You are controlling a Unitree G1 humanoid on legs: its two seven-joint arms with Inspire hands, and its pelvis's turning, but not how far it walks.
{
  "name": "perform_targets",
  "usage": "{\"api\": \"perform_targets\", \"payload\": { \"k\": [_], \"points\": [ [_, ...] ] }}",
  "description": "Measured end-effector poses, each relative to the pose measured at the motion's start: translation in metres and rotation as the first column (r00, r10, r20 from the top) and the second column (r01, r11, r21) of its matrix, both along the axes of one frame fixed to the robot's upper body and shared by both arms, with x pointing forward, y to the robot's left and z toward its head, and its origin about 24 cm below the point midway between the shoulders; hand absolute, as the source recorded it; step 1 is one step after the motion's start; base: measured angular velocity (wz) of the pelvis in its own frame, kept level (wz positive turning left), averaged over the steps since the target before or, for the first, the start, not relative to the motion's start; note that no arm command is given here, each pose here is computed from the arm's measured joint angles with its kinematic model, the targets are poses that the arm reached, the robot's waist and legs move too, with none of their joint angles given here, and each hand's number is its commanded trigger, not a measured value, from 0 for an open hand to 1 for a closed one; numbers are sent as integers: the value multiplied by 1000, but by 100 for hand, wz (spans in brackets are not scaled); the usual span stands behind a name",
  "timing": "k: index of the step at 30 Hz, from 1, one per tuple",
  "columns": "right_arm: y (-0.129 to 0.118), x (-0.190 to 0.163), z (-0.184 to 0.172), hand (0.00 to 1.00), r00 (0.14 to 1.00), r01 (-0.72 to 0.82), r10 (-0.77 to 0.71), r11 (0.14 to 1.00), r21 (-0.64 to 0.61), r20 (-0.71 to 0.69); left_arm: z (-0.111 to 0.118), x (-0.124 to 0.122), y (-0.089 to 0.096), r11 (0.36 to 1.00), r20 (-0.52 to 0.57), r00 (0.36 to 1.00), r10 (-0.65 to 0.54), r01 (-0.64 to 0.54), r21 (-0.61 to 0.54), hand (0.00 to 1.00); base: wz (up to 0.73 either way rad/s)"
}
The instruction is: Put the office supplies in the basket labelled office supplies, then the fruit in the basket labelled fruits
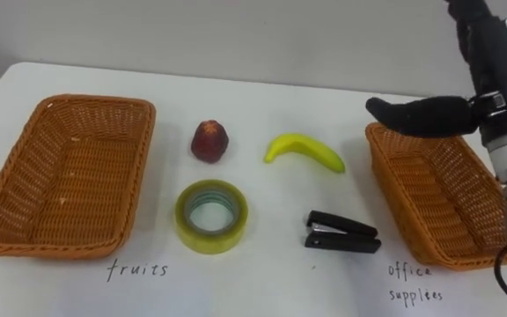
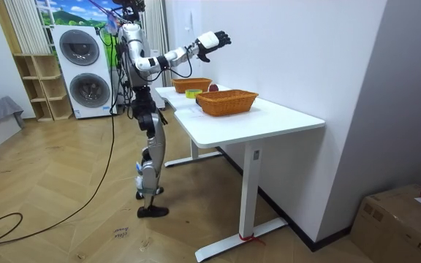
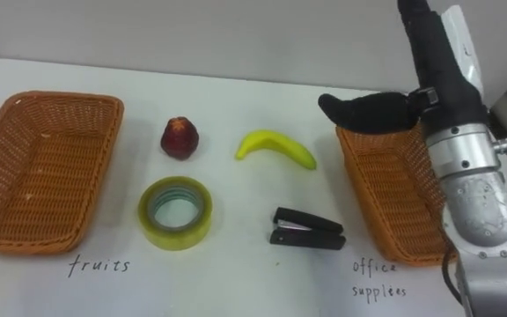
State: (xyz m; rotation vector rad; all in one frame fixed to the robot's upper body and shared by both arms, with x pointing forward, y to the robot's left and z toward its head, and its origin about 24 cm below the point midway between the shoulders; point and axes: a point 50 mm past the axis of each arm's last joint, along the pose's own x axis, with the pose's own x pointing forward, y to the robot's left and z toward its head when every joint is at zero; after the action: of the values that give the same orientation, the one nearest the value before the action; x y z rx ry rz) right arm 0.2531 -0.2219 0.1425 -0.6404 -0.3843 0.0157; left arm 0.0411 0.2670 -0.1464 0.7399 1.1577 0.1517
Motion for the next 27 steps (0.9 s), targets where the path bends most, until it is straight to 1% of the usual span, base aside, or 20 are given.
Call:
{"api": "perform_targets", "payload": {
  "k": [3,7,14,20,27],
  "points": [
    [2,2,-7,0,999,-8,7,999,-42,-36,0,1,1,1000,-5,1000,-10,10,-6,0,0],
    [3,2,-9,0,998,-22,18,997,-67,-62,0,0,2,1000,-14,1000,-16,15,-16,0,0],
    [3,3,-13,0,995,-33,25,996,-79,-93,0,1,3,999,-20,1000,-21,21,-26,0,2],
    [0,-1,-27,0,984,-51,34,994,-97,-175,1,3,4,999,-27,999,-27,26,-41,0,0],
    [10,-2,-36,0,963,-136,106,985,-109,-246,1,8,4,999,-18,999,-30,29,-42,0,0]
  ]
}}
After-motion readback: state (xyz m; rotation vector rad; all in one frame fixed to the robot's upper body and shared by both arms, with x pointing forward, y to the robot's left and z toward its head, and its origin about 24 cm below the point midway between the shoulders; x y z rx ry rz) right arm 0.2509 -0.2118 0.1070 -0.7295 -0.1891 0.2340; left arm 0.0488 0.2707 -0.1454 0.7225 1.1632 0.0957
